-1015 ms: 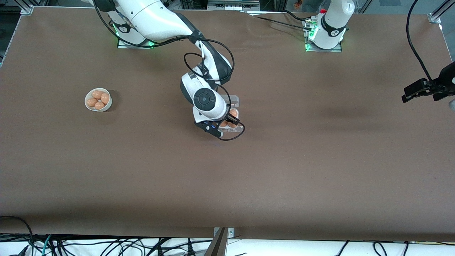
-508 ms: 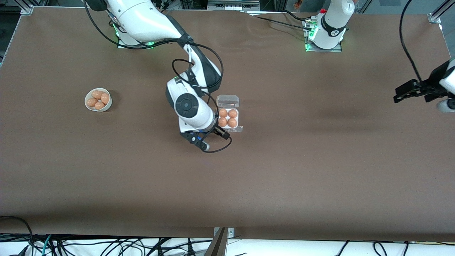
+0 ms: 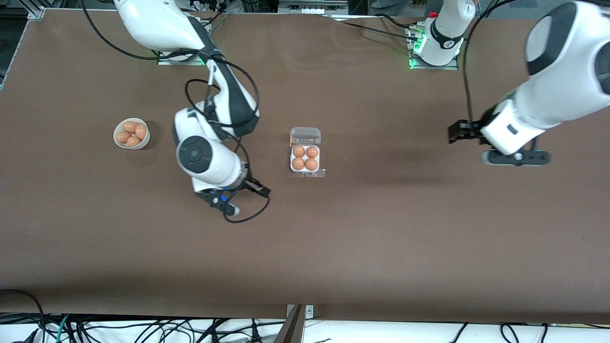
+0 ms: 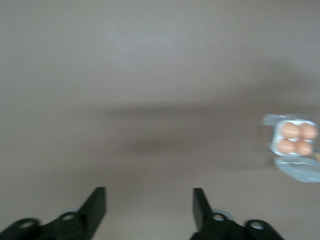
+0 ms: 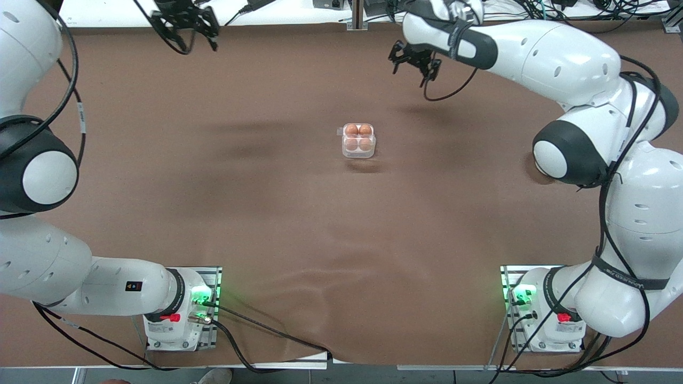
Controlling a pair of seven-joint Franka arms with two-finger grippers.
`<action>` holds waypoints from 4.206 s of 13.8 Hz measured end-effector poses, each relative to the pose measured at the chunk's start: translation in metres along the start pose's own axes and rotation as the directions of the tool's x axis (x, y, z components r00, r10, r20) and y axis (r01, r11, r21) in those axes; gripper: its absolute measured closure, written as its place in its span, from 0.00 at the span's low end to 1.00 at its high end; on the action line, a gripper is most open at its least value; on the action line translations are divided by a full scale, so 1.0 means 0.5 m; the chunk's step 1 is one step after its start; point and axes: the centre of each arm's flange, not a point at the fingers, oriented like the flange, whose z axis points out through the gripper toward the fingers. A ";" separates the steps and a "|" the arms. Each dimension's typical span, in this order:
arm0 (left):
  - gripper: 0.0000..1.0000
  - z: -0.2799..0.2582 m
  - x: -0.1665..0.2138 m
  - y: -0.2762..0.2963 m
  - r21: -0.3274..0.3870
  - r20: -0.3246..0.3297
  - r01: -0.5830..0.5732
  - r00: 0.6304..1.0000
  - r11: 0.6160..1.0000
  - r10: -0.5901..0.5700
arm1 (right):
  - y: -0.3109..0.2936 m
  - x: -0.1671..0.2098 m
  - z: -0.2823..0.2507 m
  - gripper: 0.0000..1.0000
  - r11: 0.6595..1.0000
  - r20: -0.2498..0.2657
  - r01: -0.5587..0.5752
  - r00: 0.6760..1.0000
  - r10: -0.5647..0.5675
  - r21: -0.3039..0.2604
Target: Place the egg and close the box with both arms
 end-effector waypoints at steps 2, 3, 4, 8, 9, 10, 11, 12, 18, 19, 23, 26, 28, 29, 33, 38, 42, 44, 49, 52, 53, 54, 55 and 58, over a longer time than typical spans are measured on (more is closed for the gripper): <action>0.51 0.028 -0.004 0.056 -0.099 0.060 0.033 0.998 0.994 -0.027 | 0.065 0.053 -0.041 0.00 0.997 0.008 0.056 0.998 -0.055 -0.051; 0.63 0.039 -0.005 0.075 -0.151 0.092 0.050 0.995 0.987 -0.037 | 0.100 0.080 -0.058 0.00 0.993 0.019 0.088 0.996 -0.087 -0.079; 0.72 0.049 -0.005 0.092 -0.191 0.119 0.057 0.992 0.980 -0.035 | 0.135 0.106 -0.073 0.00 0.989 0.027 0.111 0.994 -0.109 -0.101; 0.99 0.144 -0.020 0.206 -0.217 0.225 0.006 0.973 0.976 0.044 | 0.236 0.189 -0.148 0.00 0.972 0.001 0.205 0.978 -0.206 -0.117; 0.99 0.178 -0.027 0.240 -0.207 0.253 -0.009 0.965 0.978 0.062 | 0.258 0.203 -0.169 0.00 0.966 -0.003 0.232 0.972 -0.234 -0.110; 0.99 0.211 -0.033 0.271 -0.198 0.279 -0.023 0.957 0.980 0.079 | 0.287 0.219 -0.194 0.00 0.960 -0.006 0.258 0.965 -0.261 -0.108; 0.99 0.240 -0.040 0.297 -0.190 0.302 -0.038 0.949 0.981 0.095 | 0.320 0.234 -0.219 0.00 0.950 -0.010 0.290 0.956 -0.293 -0.117; 0.99 0.267 -0.047 0.320 -0.184 0.321 -0.049 0.941 0.982 0.107 | 0.354 0.246 -0.248 0.00 0.936 -0.014 0.328 0.943 -0.332 -0.131; 0.99 0.413 -0.035 0.407 -0.197 0.452 0.001 0.887 0.980 0.090 | 0.495 0.189 -0.439 0.00 0.903 -0.088 0.407 0.903 -0.420 -0.142; 0.99 0.444 -0.043 0.432 -0.181 0.475 0.005 0.876 0.983 0.083 | 0.523 0.168 -0.477 0.00 0.908 -0.110 0.398 0.904 -0.412 -0.132; 0.99 0.527 -0.090 0.531 -0.128 0.496 0.026 0.867 0.991 0.041 | 0.619 0.100 -0.554 0.00 0.925 -0.153 0.364 0.913 -0.377 -0.108; 0.99 0.560 -0.111 0.557 -0.089 0.515 0.053 0.857 0.995 0.000 | 0.643 0.092 -0.536 0.00 0.929 -0.153 0.354 0.918 -0.367 -0.104; 0.99 0.582 -0.113 0.568 -0.079 0.514 0.072 0.858 0.994 -0.021 | 0.633 0.094 -0.517 0.00 0.926 -0.142 0.362 0.916 -0.374 -0.107; 0.99 0.595 -0.117 0.576 -0.074 0.512 0.080 0.859 0.994 -0.031 | 0.629 0.096 -0.511 0.00 0.925 -0.141 0.364 0.915 -0.377 -0.108; 0.99 0.647 -0.130 0.608 -0.069 0.495 0.097 0.867 0.993 -0.050 | 0.626 0.101 -0.505 0.00 0.925 -0.142 0.365 0.915 -0.378 -0.108; 0.99 0.641 -0.090 0.592 -0.059 0.452 0.184 0.881 0.981 -0.138 | 0.625 0.101 -0.505 0.00 0.925 -0.143 0.365 0.915 -0.378 -0.108; 0.99 0.632 -0.058 0.579 -0.074 0.410 0.230 0.894 0.970 -0.180 | 0.625 0.101 -0.505 0.00 0.925 -0.143 0.365 0.915 -0.378 -0.108; 0.99 0.627 -0.043 0.575 -0.087 0.386 0.252 0.900 0.964 -0.201 | 0.625 0.101 -0.505 0.00 0.925 -0.143 0.365 0.915 -0.378 -0.108; 0.99 0.569 0.003 0.568 -0.108 0.292 0.241 0.935 0.965 -0.201 | 0.625 0.101 -0.505 0.00 0.925 -0.143 0.365 0.915 -0.378 -0.108; 0.96 0.481 0.077 0.514 -0.067 0.128 0.210 0.971 0.975 -0.200 | 0.625 0.101 -0.505 0.00 0.925 -0.144 0.365 0.915 -0.378 -0.108; 0.90 0.437 0.103 0.478 -0.027 0.064 0.196 0.979 0.980 -0.194 | 0.625 0.101 -0.505 0.00 0.925 -0.144 0.365 0.915 -0.378 -0.108; 0.82 0.390 0.125 0.438 0.016 0.016 0.183 0.983 0.983 -0.183 | 0.625 0.101 -0.505 0.00 0.925 -0.144 0.365 0.915 -0.378 -0.108; 0.71 0.345 0.145 0.391 0.059 -0.014 0.157 0.988 0.986 -0.157 | 0.625 0.101 -0.505 0.00 0.925 -0.144 0.365 0.915 -0.378 -0.108; 0.43 0.218 0.205 0.217 0.132 -0.053 0.056 0.997 0.990 -0.049 | 0.625 0.101 -0.505 0.00 0.925 -0.144 0.365 0.914 -0.378 -0.108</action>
